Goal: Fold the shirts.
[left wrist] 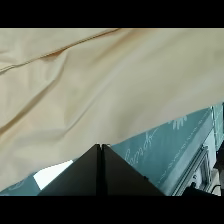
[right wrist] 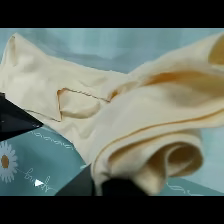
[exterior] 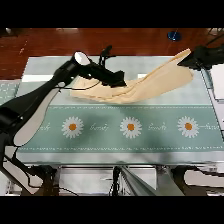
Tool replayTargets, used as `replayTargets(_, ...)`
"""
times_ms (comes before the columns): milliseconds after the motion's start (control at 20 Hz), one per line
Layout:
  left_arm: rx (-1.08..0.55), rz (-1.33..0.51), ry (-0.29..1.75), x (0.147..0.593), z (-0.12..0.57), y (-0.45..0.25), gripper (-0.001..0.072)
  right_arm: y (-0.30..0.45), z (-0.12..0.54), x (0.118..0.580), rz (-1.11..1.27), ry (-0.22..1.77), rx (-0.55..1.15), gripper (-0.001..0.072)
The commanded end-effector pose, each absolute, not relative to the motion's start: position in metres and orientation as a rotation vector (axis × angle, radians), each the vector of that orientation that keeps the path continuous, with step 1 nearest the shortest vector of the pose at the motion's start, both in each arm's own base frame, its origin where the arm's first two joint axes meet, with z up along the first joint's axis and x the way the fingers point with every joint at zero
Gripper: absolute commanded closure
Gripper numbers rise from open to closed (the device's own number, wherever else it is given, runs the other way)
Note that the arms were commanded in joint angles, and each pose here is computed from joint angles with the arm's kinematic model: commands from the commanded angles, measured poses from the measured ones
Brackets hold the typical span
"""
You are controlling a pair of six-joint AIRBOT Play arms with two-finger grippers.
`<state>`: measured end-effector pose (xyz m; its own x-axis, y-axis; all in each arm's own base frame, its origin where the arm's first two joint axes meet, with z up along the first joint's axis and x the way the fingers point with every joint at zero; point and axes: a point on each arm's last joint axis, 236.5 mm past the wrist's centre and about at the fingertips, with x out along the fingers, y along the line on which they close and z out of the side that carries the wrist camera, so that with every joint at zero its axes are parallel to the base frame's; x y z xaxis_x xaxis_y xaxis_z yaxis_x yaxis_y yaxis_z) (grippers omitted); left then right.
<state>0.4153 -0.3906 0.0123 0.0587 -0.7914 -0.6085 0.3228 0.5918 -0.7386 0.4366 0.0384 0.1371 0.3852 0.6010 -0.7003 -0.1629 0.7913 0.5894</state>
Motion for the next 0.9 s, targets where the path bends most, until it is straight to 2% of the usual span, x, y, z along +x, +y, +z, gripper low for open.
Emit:
replayTargets(0, -0.500, -0.890, 1.300, 0.394, -0.006, -0.425, 0.0675, 0.042, 0.155, 0.422, 0.517, 1.060, 0.438, 0.0688)
replayTargets(250, -0.547, -0.889, 1.389, 0.367, -0.034, -0.456, 0.0676, 0.046, 0.185, 0.407, 0.522, 1.002, 0.398, 0.0687)
replayTargets(400, -0.648, -0.894, 1.348, 0.364, -0.031, -0.488, 0.0676, 0.048, 0.198, 0.400, 0.522, 0.973, 0.379, 0.0687)
replayTargets(500, -0.657, -0.911, 1.307, 0.367, -0.026, -0.496, 0.0676, 0.048, 0.201, 0.398, 0.518, 0.969, 0.370, 0.0687)
replayTargets(650, -0.622, -0.957, 1.250, 0.387, -0.004, -0.468, 0.0677, 0.046, 0.199, 0.399, 0.499, 0.978, 0.379, 0.0688)
replayTargets(850, -0.596, -0.998, 1.098, 0.440, 0.072, -0.368, 0.0677, 0.061, 0.196, 0.399, 0.515, 0.990, 0.360, 0.0687)
